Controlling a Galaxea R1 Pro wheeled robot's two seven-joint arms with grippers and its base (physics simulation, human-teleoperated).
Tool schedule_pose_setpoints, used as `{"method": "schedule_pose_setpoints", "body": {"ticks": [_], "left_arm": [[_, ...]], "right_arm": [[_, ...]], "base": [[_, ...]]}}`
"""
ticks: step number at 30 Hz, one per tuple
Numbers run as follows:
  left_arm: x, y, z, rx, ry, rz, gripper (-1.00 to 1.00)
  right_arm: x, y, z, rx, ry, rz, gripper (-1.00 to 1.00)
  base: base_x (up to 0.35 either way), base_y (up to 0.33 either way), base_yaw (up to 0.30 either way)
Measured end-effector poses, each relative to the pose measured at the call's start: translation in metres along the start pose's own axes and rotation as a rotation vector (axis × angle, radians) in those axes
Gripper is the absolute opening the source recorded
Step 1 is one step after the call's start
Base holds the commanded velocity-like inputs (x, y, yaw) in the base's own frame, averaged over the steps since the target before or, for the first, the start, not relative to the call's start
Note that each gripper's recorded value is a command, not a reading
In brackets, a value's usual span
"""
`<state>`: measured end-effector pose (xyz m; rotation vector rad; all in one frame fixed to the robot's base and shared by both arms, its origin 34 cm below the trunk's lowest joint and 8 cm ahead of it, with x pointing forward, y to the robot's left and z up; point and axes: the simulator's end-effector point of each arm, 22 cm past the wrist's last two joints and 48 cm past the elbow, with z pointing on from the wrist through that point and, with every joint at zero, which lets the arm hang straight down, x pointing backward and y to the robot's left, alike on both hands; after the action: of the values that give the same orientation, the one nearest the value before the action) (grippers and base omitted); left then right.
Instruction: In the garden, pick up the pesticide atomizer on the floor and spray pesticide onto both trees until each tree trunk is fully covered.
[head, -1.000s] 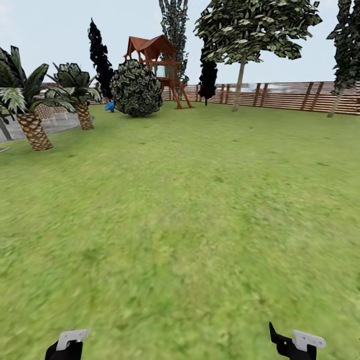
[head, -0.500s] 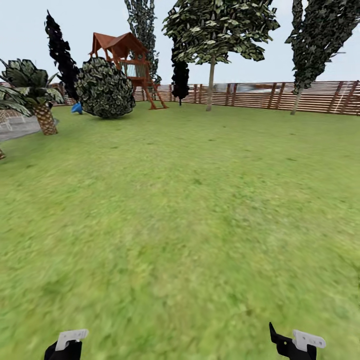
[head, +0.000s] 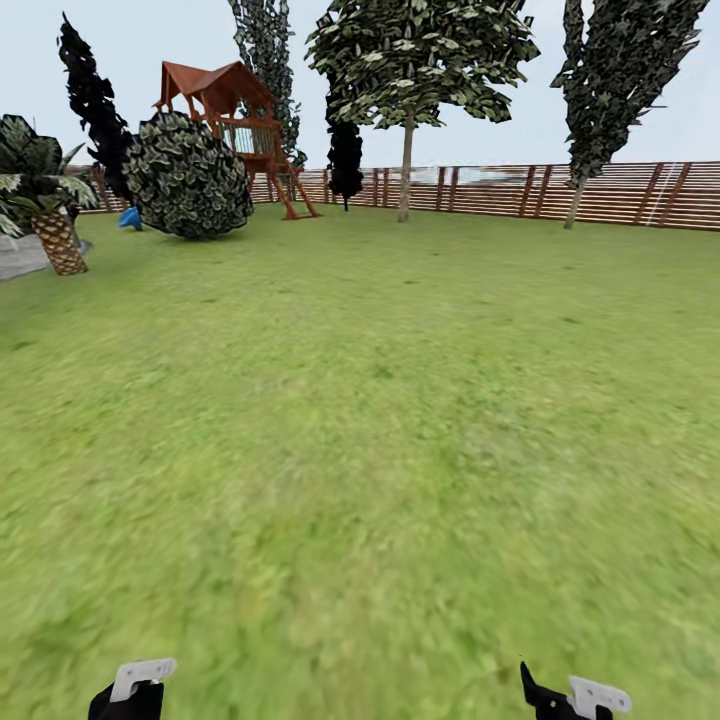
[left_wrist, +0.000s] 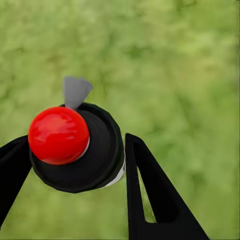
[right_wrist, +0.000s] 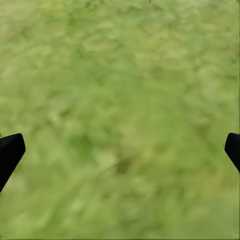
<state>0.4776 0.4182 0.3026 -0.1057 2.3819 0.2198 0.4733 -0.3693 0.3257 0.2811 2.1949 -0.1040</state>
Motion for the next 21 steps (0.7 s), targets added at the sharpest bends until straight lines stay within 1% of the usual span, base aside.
{"method": "schedule_pose_setpoints", "body": {"ticks": [2, 3, 4, 6, 8, 10, 13, 21], "left_arm": [[0.000, 0.000, 0.000, 0.000, -0.001, 0.000, -1.00], [0.000, 0.000, 0.000, 0.000, -0.001, 0.000, -1.00], [0.000, 0.000, 0.000, 0.000, -0.001, 0.000, -1.00], [0.000, 0.000, 0.000, 0.000, -0.001, -0.001, -1.00], [0.000, -0.001, 0.000, 0.001, -0.001, -0.002, -1.00], [0.000, -0.001, 0.000, 0.001, -0.001, -0.002, -1.00], [0.000, -0.001, 0.000, 0.001, -0.001, -0.002, -1.00], [0.000, -0.001, 0.000, 0.001, -0.001, -0.002, -1.00]], "right_arm": [[0.000, 0.002, 0.000, -0.004, -0.004, -0.001, 1.00], [0.005, 0.005, -0.001, -0.009, 0.004, 0.005, 1.00], [0.015, 0.013, -0.003, -0.022, 0.026, 0.021, 1.00], [0.049, 0.040, -0.012, -0.068, 0.099, 0.069, 1.00], [0.082, 0.069, -0.025, -0.114, 0.174, 0.120, 1.00], [0.094, 0.080, -0.031, -0.131, 0.203, 0.141, 1.00], [0.101, 0.088, -0.035, -0.143, 0.222, 0.154, 1.00], [0.103, 0.089, -0.036, -0.147, 0.226, 0.155, 1.00]], "base": [[0.339, 0.000, 0.000], [0.339, 0.000, 0.000], [0.339, 0.000, 0.000], [0.339, 0.000, 0.000], [0.339, 0.000, 0.000], [0.339, 0.000, 0.000], [0.339, 0.000, 0.000], [0.339, 0.000, 0.000]]}}
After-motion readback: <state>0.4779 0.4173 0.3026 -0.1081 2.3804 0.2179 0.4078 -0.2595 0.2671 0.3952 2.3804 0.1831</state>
